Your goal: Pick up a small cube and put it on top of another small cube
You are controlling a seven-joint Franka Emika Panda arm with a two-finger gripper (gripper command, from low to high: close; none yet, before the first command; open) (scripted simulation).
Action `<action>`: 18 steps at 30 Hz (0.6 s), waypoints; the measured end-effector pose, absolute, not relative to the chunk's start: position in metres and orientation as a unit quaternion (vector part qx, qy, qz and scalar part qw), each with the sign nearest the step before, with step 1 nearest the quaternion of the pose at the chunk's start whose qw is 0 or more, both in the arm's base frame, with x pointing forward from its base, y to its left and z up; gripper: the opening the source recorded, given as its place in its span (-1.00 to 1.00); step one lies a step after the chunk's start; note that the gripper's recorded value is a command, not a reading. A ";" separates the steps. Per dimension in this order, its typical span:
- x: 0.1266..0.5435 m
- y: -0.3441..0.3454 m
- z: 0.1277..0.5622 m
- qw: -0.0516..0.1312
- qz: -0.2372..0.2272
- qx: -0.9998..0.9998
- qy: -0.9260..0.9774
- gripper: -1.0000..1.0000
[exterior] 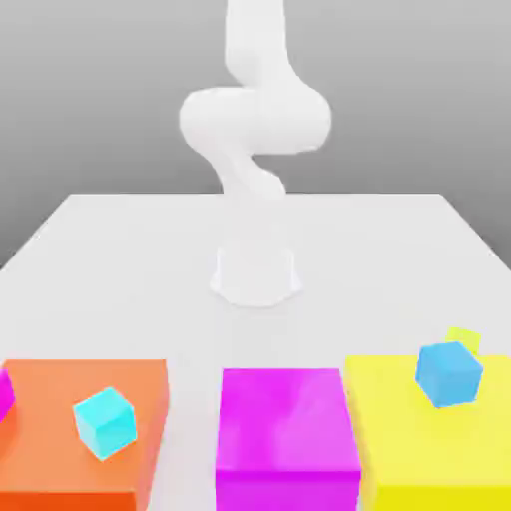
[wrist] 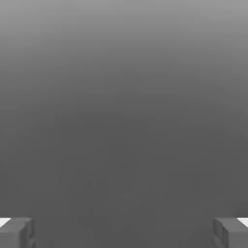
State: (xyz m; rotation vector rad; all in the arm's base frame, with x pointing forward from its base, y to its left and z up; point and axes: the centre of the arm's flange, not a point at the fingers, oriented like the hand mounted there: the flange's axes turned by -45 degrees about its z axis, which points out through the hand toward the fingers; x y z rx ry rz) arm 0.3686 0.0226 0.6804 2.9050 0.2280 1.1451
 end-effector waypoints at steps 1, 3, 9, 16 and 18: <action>0.377 0.033 0.667 0.009 0.355 0.928 0.108 0.00; 0.391 0.054 0.641 0.014 0.336 0.926 0.174 0.00; 0.414 0.122 0.561 0.026 0.277 0.888 0.365 0.00; 0.407 0.201 0.463 0.032 0.207 0.792 0.574 0.00; 0.399 0.222 0.436 0.033 0.186 0.754 0.629 0.00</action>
